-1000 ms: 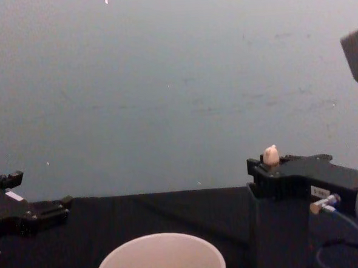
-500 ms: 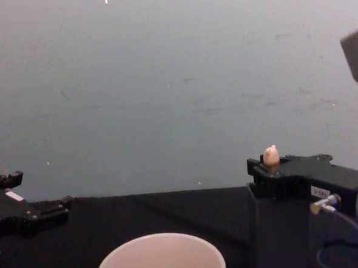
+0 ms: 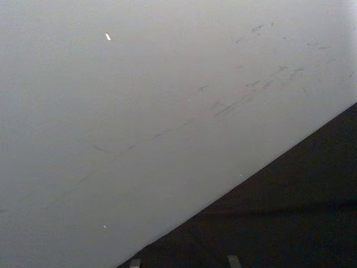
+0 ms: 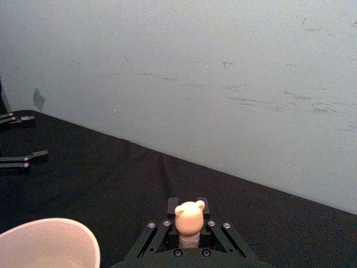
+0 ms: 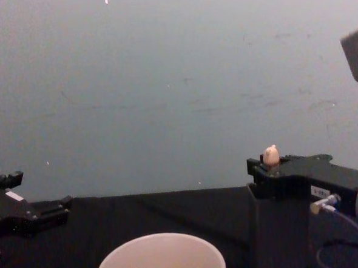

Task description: Pick up the stirring spoon with one hand, stir inside the cup, then place it back in its original position.

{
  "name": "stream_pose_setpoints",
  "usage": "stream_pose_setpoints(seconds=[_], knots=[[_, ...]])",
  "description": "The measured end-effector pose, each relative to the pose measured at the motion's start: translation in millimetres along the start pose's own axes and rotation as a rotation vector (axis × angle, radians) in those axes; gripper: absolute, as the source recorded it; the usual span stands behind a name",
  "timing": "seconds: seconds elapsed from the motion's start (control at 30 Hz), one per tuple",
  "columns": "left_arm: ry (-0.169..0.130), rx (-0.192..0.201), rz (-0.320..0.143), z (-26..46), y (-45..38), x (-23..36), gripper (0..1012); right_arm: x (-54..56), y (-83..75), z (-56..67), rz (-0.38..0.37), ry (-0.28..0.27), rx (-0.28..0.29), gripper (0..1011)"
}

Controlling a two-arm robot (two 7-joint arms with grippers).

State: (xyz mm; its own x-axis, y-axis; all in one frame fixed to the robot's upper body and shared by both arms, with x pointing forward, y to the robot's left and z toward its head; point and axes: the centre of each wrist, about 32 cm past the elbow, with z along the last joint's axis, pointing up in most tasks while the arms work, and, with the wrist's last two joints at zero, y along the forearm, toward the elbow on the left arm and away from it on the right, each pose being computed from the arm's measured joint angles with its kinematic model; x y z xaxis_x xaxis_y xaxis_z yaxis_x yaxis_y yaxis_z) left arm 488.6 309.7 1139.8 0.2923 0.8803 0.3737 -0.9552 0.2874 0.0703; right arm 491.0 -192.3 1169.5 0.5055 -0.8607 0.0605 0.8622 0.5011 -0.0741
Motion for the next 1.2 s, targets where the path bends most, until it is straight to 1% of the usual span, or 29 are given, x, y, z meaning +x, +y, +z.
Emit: stream_pose_setpoints(seconds=[0.4,0.47,0.57,0.6,0.63,0.67,0.7,0.77,0.8,0.83,0.9,0.93,0.97,1.03,1.07,1.17,1.2], knots=[[0.000,0.000,0.000,0.0,0.0,0.0,1001,0.0,0.0,0.0,0.000,0.001,0.000,188],[0.000,0.000,0.000,0.0,0.0,0.0,1001,0.0,0.0,0.0,0.000,0.001,0.000,215],[0.000,0.000,0.000,0.0,0.0,0.0,1001,0.0,0.0,0.0,0.000,0.001,0.000,309],[0.000,0.000,0.000,0.0,0.0,0.0,1001,0.0,0.0,0.0,0.000,0.001,0.000,365],[0.000,0.000,0.000,0.0,0.0,0.0,1001,0.0,0.0,0.0,0.000,0.001,0.000,365],[0.000,0.000,0.000,0.0,0.0,0.0,1001,0.0,0.0,0.0,0.000,0.001,0.000,407],[0.000,0.000,0.000,0.0,0.0,0.0,1001,0.0,0.0,0.0,0.000,0.001,0.000,421],[0.000,0.000,0.000,0.0,0.0,0.0,1001,0.0,0.0,0.0,0.000,0.001,0.000,509],[0.000,0.000,0.000,0.0,0.0,0.0,1002,0.0,0.0,0.0,0.000,0.001,0.000,529],[0.000,0.000,0.000,0.0,0.0,0.0,1001,0.0,0.0,0.0,0.000,0.001,0.000,591],[0.000,0.000,0.000,0.0,0.0,0.0,1001,0.0,0.0,0.0,0.000,0.001,0.000,625],[0.000,0.000,0.000,0.0,0.0,0.0,1001,0.0,0.0,0.0,0.000,0.001,0.000,656],[0.000,0.000,0.000,0.0,0.0,0.0,1001,0.0,0.0,0.0,0.000,0.001,0.000,712],[0.000,0.000,0.000,0.0,0.0,0.0,1001,0.0,0.0,0.0,0.000,0.001,0.000,752],[0.000,0.000,0.000,0.0,0.0,0.0,1001,0.0,0.0,0.0,0.000,0.001,0.000,808],[0.000,0.000,0.000,0.0,0.0,0.0,1001,0.0,0.0,0.0,0.000,0.001,0.000,863],[0.000,0.000,0.000,0.0,0.0,0.0,1001,0.0,0.0,0.0,0.000,0.001,0.000,913]])
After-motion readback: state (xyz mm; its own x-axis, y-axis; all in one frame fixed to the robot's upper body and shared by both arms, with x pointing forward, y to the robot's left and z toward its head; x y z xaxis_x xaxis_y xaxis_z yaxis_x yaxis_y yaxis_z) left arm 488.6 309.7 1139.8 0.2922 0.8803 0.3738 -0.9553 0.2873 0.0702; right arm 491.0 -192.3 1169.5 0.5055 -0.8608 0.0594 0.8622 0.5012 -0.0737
